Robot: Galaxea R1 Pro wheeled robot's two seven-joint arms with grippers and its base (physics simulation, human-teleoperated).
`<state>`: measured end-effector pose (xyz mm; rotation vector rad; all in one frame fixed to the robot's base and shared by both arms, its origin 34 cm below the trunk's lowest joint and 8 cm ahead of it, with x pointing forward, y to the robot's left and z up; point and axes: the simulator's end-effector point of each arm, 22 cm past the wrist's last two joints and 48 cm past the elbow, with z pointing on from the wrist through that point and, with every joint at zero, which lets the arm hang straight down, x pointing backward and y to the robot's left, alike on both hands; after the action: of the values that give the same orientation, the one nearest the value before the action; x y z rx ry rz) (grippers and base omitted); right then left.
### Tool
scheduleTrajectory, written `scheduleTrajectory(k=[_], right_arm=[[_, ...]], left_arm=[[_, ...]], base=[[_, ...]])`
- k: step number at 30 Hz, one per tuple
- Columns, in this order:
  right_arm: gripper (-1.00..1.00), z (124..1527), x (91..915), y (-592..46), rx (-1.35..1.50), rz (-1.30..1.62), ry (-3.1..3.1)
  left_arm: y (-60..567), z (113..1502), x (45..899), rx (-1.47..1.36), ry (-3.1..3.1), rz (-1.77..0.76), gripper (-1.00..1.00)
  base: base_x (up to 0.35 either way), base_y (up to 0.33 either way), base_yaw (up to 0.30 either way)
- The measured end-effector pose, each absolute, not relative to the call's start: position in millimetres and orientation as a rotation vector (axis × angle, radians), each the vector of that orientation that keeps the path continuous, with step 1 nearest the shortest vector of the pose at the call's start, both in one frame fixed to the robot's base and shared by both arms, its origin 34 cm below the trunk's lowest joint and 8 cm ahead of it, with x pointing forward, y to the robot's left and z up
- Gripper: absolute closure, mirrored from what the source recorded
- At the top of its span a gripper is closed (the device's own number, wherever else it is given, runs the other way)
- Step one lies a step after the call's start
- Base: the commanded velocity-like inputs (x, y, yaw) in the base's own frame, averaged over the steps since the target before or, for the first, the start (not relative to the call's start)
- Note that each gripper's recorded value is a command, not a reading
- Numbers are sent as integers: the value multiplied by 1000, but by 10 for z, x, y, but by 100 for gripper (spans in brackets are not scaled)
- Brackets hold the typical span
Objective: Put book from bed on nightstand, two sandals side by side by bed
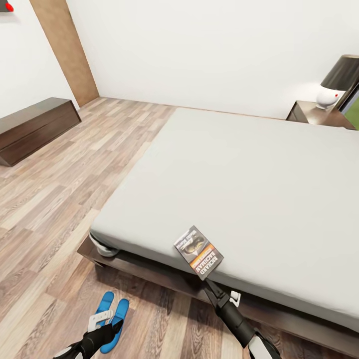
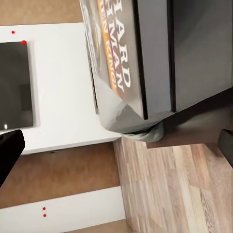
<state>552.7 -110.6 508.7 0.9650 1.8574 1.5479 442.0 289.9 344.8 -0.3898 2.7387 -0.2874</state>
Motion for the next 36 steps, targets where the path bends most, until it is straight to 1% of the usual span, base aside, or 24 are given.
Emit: scheduleTrajectory(k=[19,27,36], right_arm=[[-100,5097,5590,-1192,1006,1538,1807],[-100,5099,5588,-1185,1005,1540,1807],[-100,5097,5588,-1185,1006,1539,1808]], left_arm=[[2900,3428,4419,-390,2739,-287,-100],[2900,3430,4422,-390,2738,-287,-100],[2900,3429,4421,-390,2738,-287,-100]], base=[[1,0,0],[148,108,0],[24,19,0]])
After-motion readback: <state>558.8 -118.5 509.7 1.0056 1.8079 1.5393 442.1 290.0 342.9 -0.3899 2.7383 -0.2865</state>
